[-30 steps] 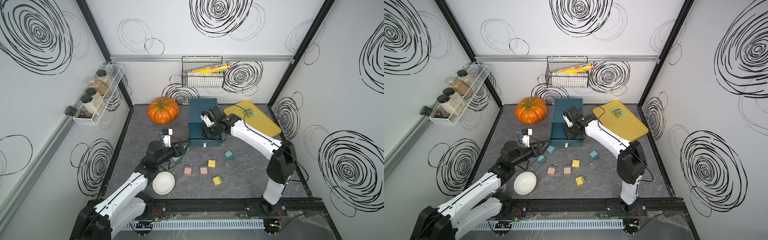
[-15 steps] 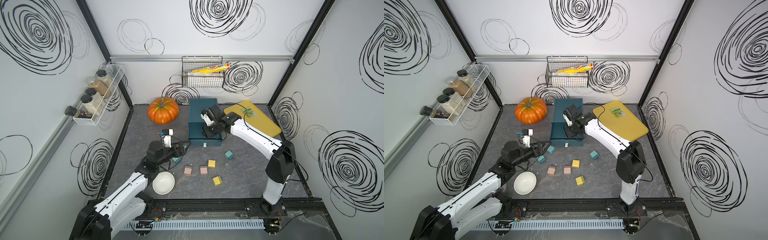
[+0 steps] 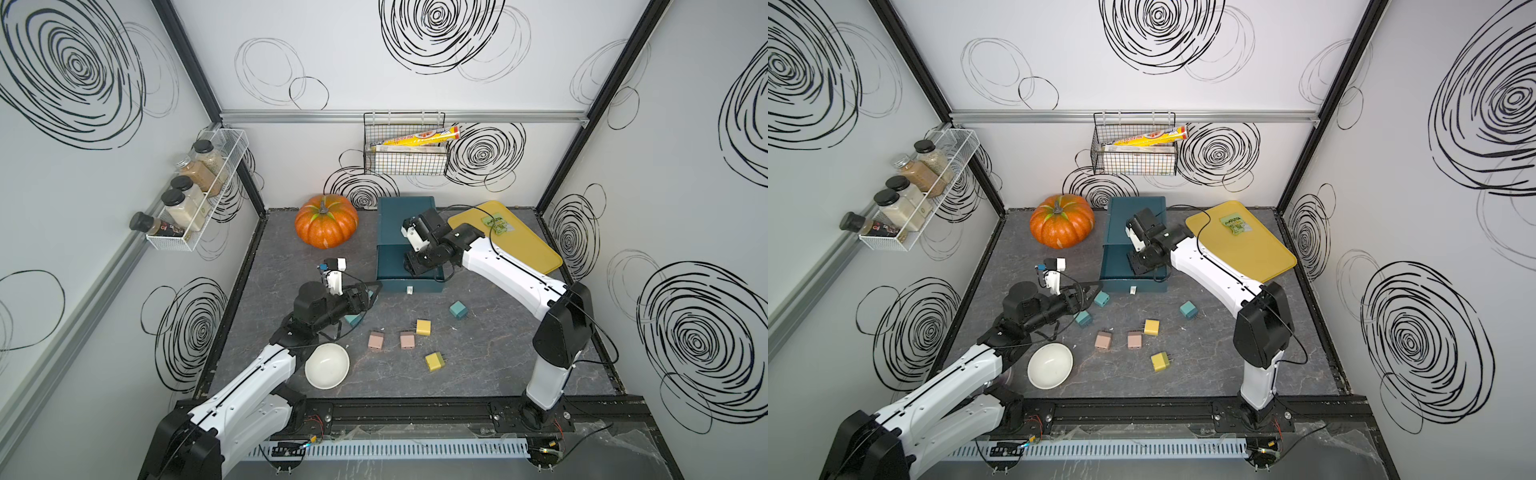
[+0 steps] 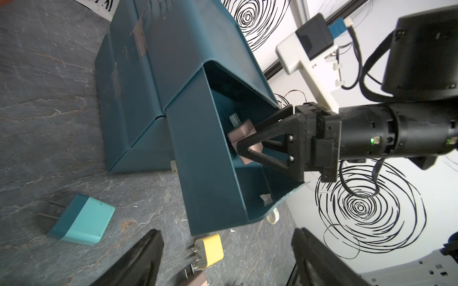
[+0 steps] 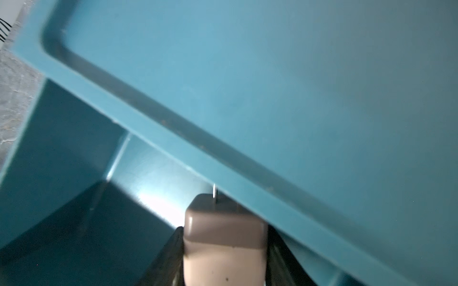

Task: Place the plugs into the drawer by color
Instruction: Place the plug in the drawer.

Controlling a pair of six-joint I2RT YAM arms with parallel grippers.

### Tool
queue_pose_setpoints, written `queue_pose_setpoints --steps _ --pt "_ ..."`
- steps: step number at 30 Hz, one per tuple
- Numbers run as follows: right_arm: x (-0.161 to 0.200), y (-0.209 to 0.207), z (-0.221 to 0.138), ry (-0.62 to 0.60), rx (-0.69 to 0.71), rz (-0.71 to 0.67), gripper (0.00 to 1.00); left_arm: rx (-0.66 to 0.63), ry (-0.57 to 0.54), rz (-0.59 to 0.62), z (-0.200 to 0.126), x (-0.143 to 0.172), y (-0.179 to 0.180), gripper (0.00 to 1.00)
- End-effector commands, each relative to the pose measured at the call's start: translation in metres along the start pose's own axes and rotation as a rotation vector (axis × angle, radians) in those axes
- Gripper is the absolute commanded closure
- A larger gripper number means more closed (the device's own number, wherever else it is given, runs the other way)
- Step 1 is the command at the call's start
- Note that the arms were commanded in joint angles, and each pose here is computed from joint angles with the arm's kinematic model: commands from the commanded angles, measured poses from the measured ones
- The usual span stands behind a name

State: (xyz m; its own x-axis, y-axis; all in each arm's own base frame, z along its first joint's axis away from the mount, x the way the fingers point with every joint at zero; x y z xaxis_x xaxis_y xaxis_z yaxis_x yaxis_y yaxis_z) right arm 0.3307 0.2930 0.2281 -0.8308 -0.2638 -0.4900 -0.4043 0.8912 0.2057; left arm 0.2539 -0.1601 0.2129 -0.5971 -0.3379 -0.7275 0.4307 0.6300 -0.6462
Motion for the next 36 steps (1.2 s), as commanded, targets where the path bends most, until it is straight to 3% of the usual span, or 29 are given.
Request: queue_pose_setpoints --steps 1,4,10,14,17,19,24,32,36 --pt "-0.016 0.011 -0.034 -0.086 -0.044 -0.014 0.44 0.024 -0.044 0.040 -0.002 -0.015 -0.012 0.10" --pt "-0.019 0.011 -0.040 -0.097 -0.040 -0.019 0.39 0.021 -0.045 0.040 -0.003 -0.016 -0.012 0.07" --pt "-0.023 0.018 -0.063 -0.148 -0.092 -0.026 0.39 -0.008 -0.041 0.042 -0.005 -0.015 -0.010 0.07" --pt "-0.024 0.017 -0.087 -0.225 -0.113 -0.030 0.39 -0.104 -0.001 0.059 -0.009 -0.010 -0.005 0.13" --pt "-0.017 0.019 -0.114 -0.285 -0.162 -0.055 0.40 -0.254 0.055 0.134 -0.019 0.001 -0.012 0.14" --pt "-0.007 0.018 -0.133 -0.345 -0.202 -0.067 0.40 -0.263 0.078 0.151 -0.026 0.011 -0.020 0.15" --pt "0.025 0.002 -0.168 -0.498 -0.217 -0.054 0.36 -0.334 0.277 0.190 -0.032 0.054 -0.026 0.17" --pt "0.072 -0.008 -0.145 -0.547 -0.304 -0.067 0.38 -0.515 0.446 0.278 -0.029 0.115 -0.005 0.08" --pt "0.086 -0.019 -0.147 -0.596 -0.270 -0.057 0.36 -0.578 0.526 0.319 -0.017 0.140 0.014 0.08"
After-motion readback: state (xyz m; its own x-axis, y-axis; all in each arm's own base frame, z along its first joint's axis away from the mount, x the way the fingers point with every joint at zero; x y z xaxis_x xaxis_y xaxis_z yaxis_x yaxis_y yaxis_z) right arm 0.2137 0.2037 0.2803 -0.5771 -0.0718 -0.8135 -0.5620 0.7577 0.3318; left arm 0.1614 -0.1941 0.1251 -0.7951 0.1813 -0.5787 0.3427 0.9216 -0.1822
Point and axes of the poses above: each gripper's point midway between its finger pads, its own z axis out along the fingers, its own y axis along the line the jaws close on, x = y × z, the point moved 4 cm from there along -z, back along the fingers, and after that the axes turned 8 degrees about z, right-handed, at the moved point
